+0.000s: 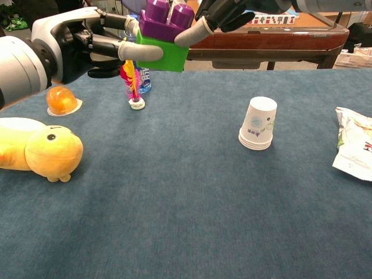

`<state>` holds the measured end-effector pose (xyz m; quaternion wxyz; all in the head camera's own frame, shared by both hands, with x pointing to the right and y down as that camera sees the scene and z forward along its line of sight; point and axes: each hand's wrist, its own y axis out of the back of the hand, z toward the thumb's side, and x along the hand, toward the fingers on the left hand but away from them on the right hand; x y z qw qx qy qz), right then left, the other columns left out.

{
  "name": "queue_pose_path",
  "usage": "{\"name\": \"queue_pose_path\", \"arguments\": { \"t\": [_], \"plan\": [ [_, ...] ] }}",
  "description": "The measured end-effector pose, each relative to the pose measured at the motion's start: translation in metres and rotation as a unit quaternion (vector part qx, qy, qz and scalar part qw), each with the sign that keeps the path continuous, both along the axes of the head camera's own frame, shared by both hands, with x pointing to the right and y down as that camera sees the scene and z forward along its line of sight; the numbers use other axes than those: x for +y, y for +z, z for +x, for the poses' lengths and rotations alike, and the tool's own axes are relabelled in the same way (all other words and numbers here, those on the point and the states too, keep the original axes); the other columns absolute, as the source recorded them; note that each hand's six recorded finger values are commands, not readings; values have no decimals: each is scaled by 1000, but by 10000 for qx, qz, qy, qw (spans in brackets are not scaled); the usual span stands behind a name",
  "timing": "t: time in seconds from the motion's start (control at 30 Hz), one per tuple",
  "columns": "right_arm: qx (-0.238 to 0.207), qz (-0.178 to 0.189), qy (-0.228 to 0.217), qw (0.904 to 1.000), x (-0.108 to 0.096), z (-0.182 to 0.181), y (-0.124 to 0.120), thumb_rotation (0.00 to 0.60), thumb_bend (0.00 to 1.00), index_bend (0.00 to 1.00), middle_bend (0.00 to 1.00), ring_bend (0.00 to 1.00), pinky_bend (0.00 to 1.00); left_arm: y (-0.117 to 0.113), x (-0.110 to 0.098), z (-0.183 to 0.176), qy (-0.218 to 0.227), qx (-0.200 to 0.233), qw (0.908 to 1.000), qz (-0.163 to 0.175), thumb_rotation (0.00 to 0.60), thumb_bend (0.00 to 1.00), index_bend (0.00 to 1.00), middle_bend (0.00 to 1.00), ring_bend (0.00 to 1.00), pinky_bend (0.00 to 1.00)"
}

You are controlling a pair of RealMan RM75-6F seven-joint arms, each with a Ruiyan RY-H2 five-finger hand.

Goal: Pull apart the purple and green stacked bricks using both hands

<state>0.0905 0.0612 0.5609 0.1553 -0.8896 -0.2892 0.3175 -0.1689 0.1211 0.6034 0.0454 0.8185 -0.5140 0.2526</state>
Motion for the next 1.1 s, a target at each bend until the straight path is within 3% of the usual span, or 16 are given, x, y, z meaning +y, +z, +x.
{"name": "queue_pose_path", "arguments": {
  "t": [0.47, 0.73, 1.03, 1.1],
  "plan": [
    [-80, -44, 25, 10000, 1, 4, -3, 600, 551, 645, 1000, 1000, 1000, 3, 2, 0, -19, -229, 9997, 97, 600, 109, 852, 1000, 1000, 1000],
    [100, 156, 224, 9996, -5, 25, -6, 600, 551, 645, 1000, 1000, 1000, 11, 9, -3, 173, -517, 9985, 110, 600, 109, 852, 1000, 1000, 1000],
    [675, 78, 399, 9969, -6, 56, 25, 600, 534, 644, 1000, 1000, 1000, 23, 17, -3, 552, -972, 9937, 21, 600, 109, 841, 1000, 1000, 1000],
    [803, 46, 376, 9961, -6, 60, 35, 600, 509, 586, 1000, 1000, 1000, 26, 17, -1, 634, -1092, 9920, 74, 600, 109, 836, 1000, 1000, 1000]
  ]
}}
